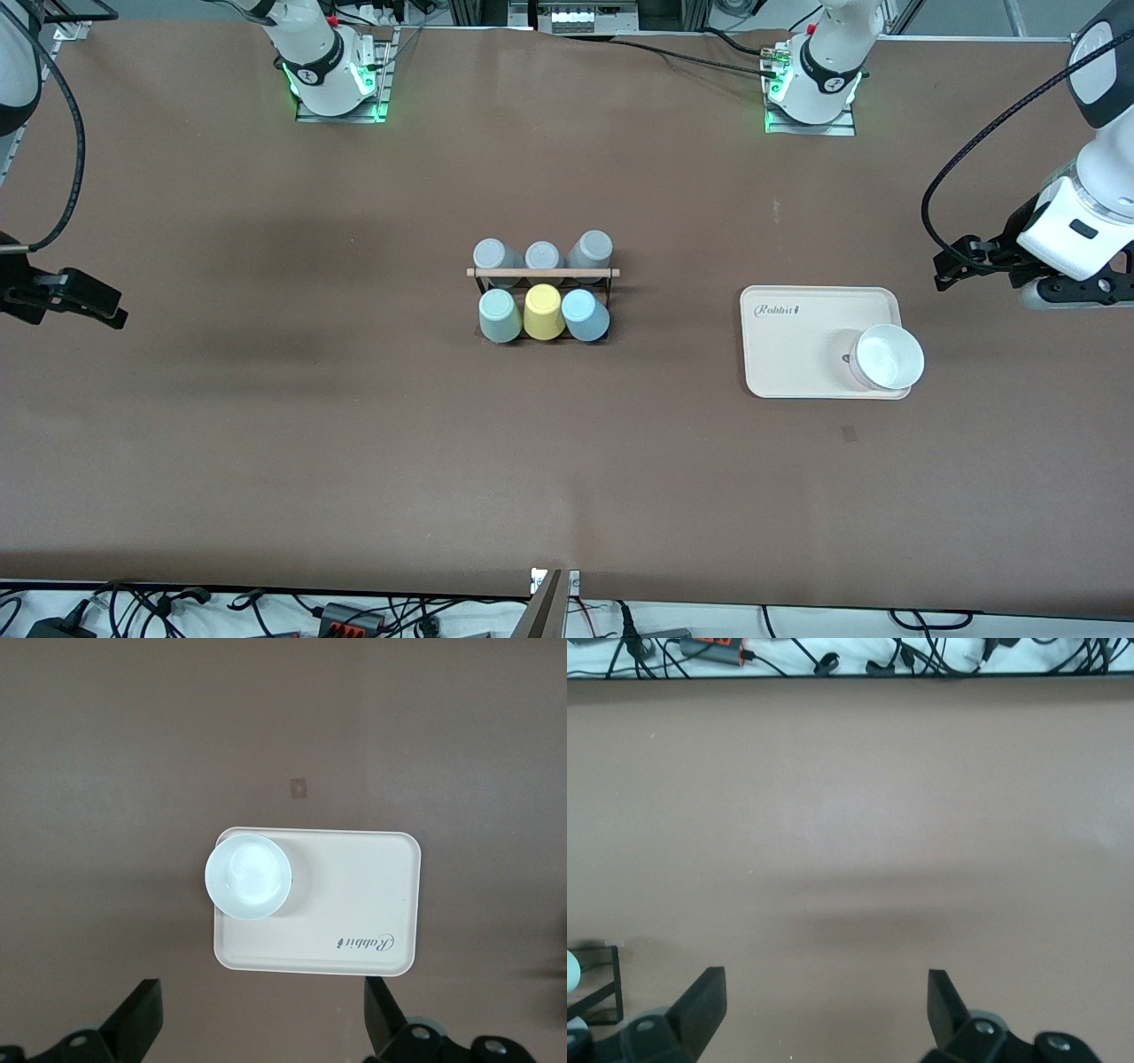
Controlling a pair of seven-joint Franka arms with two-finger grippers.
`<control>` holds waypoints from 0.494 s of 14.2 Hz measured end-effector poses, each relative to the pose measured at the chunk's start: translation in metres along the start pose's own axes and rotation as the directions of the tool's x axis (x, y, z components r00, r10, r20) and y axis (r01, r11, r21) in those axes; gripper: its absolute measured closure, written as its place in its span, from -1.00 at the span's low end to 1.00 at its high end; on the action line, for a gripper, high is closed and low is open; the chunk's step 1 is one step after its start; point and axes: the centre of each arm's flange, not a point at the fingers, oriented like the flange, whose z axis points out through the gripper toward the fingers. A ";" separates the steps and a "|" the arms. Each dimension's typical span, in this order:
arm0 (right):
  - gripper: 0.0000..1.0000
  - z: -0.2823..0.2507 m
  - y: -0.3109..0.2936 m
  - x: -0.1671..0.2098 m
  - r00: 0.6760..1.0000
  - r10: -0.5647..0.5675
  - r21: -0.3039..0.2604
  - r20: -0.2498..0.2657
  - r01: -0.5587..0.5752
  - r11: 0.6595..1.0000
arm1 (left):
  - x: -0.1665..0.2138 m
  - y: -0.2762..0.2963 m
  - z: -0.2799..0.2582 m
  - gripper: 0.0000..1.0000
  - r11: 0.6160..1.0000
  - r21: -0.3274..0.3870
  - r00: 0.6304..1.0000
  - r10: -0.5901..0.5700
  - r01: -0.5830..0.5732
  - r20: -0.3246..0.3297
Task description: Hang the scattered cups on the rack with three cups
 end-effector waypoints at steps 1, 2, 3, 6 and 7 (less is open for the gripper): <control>-1.00 -0.001 0.003 -0.005 1.000 0.004 -0.002 0.006 -0.004 1.000 | 0.000 0.000 0.000 -1.00 1.000 0.000 1.000 0.000 0.000 0.000; -1.00 -0.001 0.007 -0.012 1.000 0.006 -0.004 0.012 -0.006 1.000 | 0.000 0.000 0.000 -1.00 1.000 0.000 1.000 0.000 0.000 0.000; -1.00 -0.002 0.008 -0.021 1.000 0.007 -0.005 0.018 -0.007 1.000 | 0.000 0.000 0.000 -1.00 1.000 0.000 1.000 -0.001 0.001 0.000; -1.00 -0.004 0.008 -0.052 1.000 0.001 -0.008 0.029 0.000 1.000 | 0.000 0.000 0.000 -1.00 1.000 0.000 1.000 -0.001 0.001 0.000; -1.00 -0.002 0.008 -0.060 1.000 -0.008 -0.008 0.020 0.008 1.000 | 0.000 0.000 0.000 -1.00 1.000 0.000 1.000 -0.001 0.001 0.000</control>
